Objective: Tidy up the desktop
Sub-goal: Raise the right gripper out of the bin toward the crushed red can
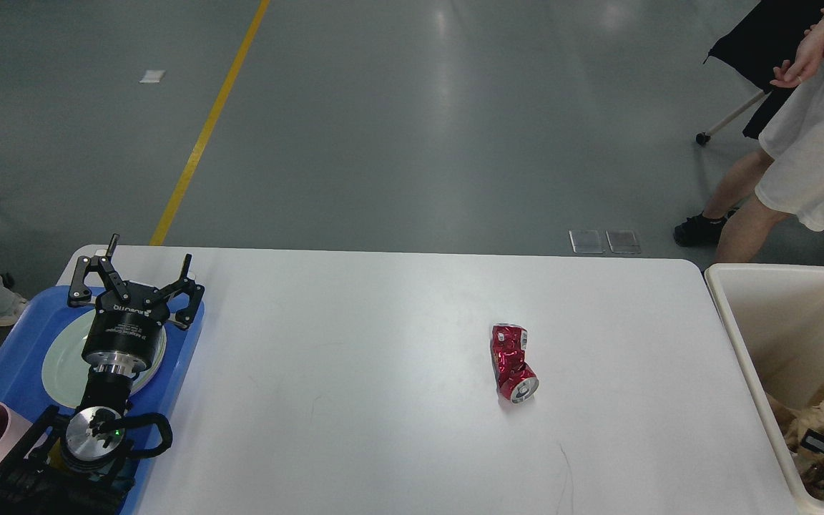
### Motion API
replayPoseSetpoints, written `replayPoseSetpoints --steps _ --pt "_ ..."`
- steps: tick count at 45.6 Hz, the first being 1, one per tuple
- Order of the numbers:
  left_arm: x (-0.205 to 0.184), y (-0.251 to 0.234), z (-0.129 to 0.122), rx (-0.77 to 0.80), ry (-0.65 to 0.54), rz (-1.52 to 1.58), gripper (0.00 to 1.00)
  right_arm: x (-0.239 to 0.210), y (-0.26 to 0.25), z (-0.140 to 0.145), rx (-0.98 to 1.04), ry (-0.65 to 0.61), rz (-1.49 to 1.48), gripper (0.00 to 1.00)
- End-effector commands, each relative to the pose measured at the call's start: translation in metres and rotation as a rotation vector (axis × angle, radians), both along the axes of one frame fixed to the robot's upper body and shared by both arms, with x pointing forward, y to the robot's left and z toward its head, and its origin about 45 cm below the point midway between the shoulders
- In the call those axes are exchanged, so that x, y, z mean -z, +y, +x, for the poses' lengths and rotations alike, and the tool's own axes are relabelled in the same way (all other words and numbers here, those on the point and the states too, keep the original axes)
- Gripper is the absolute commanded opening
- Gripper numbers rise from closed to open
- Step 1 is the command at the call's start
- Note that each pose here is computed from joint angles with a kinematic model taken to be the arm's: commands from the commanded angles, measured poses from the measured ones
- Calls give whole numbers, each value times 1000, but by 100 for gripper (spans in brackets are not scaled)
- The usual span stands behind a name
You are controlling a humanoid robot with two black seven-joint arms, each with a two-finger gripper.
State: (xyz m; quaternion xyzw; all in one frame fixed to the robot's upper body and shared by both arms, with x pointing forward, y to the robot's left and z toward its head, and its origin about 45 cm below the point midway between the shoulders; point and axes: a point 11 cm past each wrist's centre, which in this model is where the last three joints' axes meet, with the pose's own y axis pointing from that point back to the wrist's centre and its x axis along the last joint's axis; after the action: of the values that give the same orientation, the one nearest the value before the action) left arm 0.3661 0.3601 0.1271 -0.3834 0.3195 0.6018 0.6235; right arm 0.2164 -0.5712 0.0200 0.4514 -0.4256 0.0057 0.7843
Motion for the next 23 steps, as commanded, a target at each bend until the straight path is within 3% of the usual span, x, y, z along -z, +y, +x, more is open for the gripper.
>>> replayPoseSetpoints --steps 1,23 --pt "0 0 0 0 0 0 97 1 0 0 0 3 2 100" --pt "0 0 0 0 0 0 97 -26 -19 15 20 -7 -18 100"
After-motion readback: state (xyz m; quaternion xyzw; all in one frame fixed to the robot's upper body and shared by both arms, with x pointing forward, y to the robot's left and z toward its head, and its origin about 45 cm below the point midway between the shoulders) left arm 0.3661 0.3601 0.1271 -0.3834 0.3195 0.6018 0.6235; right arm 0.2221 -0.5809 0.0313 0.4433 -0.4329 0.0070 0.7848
